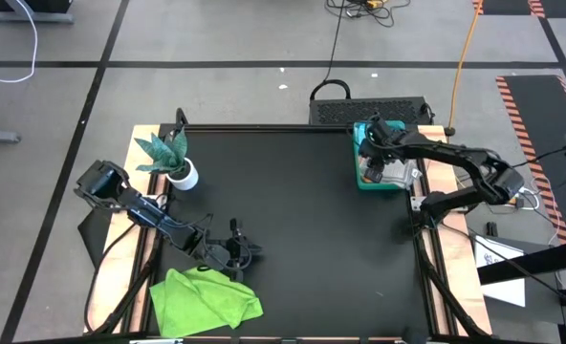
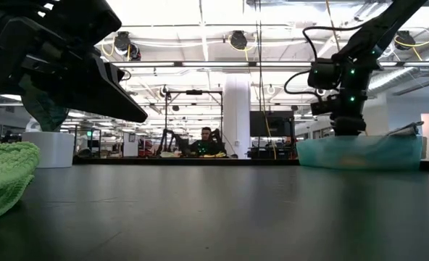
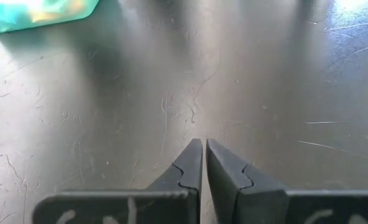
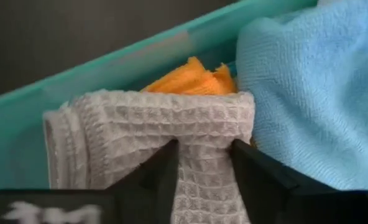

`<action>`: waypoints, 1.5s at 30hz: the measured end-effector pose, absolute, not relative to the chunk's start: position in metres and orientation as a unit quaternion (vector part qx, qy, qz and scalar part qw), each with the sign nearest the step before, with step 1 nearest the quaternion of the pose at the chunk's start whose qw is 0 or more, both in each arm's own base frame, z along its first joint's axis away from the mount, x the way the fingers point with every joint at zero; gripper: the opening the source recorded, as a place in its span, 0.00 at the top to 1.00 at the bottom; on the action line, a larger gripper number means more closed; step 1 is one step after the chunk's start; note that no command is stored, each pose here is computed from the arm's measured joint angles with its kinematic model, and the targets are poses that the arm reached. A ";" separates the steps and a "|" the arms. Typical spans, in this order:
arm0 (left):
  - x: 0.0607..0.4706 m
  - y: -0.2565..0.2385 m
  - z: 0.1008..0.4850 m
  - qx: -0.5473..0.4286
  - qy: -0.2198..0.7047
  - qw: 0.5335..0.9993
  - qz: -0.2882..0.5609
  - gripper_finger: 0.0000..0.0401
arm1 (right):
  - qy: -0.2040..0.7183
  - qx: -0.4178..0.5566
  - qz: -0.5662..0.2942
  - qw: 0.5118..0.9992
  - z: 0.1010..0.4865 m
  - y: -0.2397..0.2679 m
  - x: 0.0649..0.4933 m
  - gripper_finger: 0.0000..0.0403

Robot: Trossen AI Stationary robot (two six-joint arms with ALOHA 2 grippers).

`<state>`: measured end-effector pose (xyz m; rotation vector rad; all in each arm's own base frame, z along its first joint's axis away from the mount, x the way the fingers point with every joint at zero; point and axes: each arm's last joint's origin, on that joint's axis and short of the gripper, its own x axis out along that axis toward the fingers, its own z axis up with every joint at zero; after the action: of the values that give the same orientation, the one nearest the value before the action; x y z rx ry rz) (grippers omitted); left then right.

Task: Fold microfiber towels
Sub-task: Stack the gray microfiber cloth on top of the orange microfiber cloth in the green bin

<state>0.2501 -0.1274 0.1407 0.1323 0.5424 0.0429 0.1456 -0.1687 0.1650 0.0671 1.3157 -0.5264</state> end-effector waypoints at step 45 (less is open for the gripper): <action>0.251 -0.126 0.141 0.054 0.268 0.962 0.027 0.94 | 0.667 0.277 -0.415 0.553 0.222 -0.133 0.121 0.97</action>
<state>0.2509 -0.1258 0.1407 0.1099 0.5424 0.0542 0.1213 -0.1327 0.2222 0.6539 1.5777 -0.9812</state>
